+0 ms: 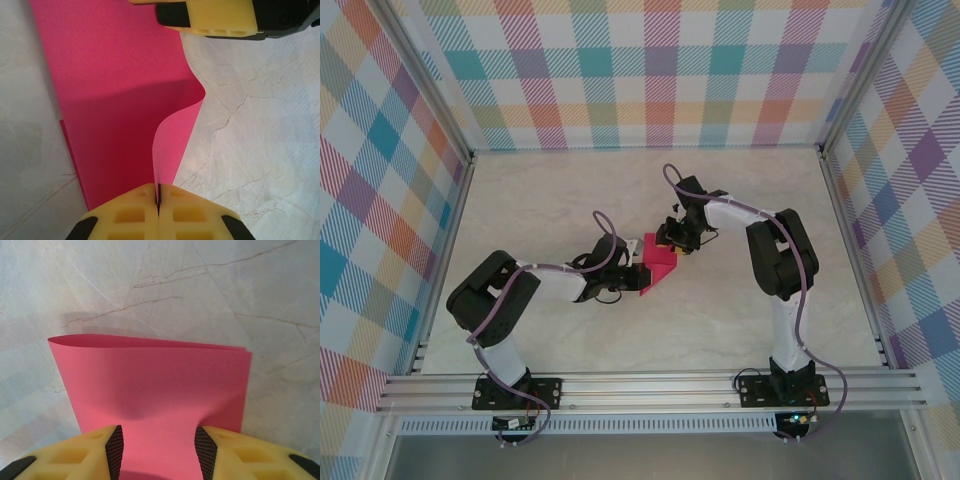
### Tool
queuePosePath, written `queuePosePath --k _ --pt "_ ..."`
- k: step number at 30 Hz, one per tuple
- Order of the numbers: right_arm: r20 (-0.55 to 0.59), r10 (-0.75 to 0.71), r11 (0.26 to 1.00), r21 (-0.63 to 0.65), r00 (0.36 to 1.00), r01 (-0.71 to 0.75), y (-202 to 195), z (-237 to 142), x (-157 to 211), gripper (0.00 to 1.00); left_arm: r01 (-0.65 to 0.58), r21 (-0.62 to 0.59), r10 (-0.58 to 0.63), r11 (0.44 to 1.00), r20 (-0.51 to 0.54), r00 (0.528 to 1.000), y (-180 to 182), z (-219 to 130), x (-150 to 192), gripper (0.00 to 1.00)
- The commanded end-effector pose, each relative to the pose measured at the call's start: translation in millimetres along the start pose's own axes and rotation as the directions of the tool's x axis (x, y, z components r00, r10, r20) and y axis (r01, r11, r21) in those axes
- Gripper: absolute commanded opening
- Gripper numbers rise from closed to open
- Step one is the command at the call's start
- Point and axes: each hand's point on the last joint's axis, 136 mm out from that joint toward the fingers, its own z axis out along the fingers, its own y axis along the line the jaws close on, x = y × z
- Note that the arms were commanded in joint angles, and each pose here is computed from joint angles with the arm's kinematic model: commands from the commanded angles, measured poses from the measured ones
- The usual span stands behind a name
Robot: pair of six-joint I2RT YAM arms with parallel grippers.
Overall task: Fold a paper plane with a square sheet of paper (pick it up from the middle)
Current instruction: Third fold the triangle at the center of the table.
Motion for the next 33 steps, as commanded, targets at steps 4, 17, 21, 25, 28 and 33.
queuePosePath --k 4,17,21,25,28,33 --pt "-0.1 0.042 0.99 0.141 0.994 -0.027 -40.7 26.8 25.5 0.46 -0.02 -0.028 0.021 0.999 0.035 0.999 6.8 1.4 -14.5 0.0" --pt "-0.102 0.04 0.991 0.13 0.994 -0.027 -38.4 27.0 25.1 0.47 -0.009 -0.058 0.011 0.998 0.024 1.0 16.4 5.7 -10.3 0.0" --pt "-0.103 0.038 0.991 0.131 0.994 -0.024 -38.9 27.1 25.6 0.47 -0.016 -0.059 0.018 0.998 0.023 1.0 16.8 6.6 -10.4 0.0" --pt "-0.105 0.039 0.991 0.133 0.994 -0.025 -39.9 28.1 26.1 0.47 -0.015 -0.055 0.016 0.998 0.013 1.0 16.9 9.3 -9.2 0.0" --pt "-0.105 0.042 0.991 0.134 0.994 -0.028 -40.2 28.1 26.3 0.46 -0.008 -0.052 0.009 0.999 0.007 1.0 17.8 10.4 -7.0 0.0" --pt "-0.105 0.038 0.992 0.122 0.994 -0.025 -36.9 26.6 25.7 0.47 -0.004 -0.074 0.004 0.997 0.007 1.0 22.7 9.4 -4.5 0.0"
